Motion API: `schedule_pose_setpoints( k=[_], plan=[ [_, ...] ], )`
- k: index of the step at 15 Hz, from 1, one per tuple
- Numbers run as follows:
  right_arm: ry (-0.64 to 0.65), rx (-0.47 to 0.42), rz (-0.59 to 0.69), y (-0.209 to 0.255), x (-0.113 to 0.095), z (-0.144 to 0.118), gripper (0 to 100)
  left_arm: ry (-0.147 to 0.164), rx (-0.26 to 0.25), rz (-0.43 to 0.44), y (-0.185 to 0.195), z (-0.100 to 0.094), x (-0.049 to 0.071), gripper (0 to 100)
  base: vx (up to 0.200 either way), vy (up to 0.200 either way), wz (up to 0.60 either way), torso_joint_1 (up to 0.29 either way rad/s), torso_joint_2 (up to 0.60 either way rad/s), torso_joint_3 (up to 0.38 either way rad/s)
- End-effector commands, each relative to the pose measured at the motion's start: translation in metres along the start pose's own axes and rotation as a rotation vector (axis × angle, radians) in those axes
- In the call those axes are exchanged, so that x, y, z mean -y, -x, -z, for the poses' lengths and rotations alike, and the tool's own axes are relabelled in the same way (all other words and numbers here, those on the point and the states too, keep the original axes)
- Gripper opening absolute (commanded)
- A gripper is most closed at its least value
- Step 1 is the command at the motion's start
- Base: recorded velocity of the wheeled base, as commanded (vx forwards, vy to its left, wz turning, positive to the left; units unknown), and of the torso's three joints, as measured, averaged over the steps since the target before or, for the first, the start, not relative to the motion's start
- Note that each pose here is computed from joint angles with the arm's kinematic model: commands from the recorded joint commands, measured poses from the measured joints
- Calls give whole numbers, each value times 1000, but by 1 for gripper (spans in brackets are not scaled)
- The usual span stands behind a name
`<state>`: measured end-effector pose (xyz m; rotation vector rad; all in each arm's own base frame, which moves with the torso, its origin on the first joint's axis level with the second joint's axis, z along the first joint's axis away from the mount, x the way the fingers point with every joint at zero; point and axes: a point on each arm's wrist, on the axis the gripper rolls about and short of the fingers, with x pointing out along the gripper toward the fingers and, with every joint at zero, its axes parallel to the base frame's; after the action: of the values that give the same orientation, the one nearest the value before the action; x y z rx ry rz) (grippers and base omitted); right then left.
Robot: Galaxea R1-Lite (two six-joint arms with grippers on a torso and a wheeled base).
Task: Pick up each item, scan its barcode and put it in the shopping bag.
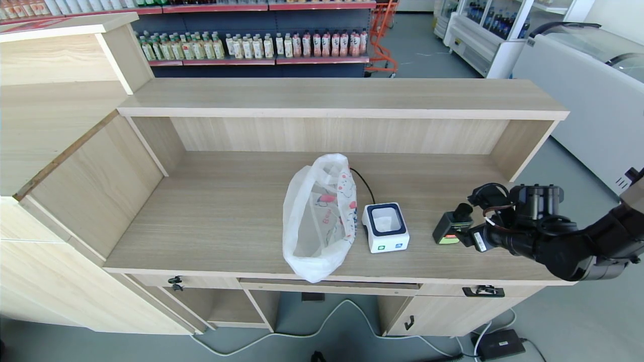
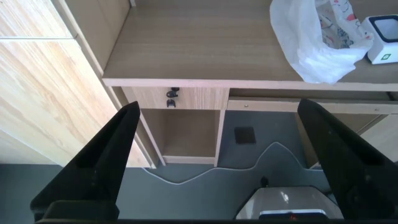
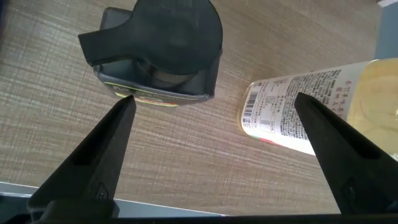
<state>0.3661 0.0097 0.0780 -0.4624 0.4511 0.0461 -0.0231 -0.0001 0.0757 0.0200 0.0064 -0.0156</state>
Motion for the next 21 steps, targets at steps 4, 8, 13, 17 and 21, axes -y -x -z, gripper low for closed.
schedule_pose_setpoints(
  k=[4, 8, 13, 17, 21],
  plan=[
    [12, -5, -30, -16, -8, 7, 100, 0, 0, 0, 0, 0, 0, 100, 0, 0, 0, 0, 0, 0],
    [11, 70, -119, -24, -13, 2, 100, 0, 0, 0, 0, 0, 0, 100, 0, 0, 0, 0, 0, 0],
    [21, 139, -185, -41, -18, -8, 100, 0, 0, 0, 0, 0, 0, 100, 0, 0, 0, 0, 0, 0],
    [25, 128, -193, -47, -22, -4, 0, 0, 0, 0, 0, 0, 0, 100, 0, 0, 0, 0, 0, 0],
    [32, 147, -197, -59, -27, -8, 0, 0, 0, 0, 0, 0, 0, 100, 0, 0, 0, 0, 0, 0]
  ],
)
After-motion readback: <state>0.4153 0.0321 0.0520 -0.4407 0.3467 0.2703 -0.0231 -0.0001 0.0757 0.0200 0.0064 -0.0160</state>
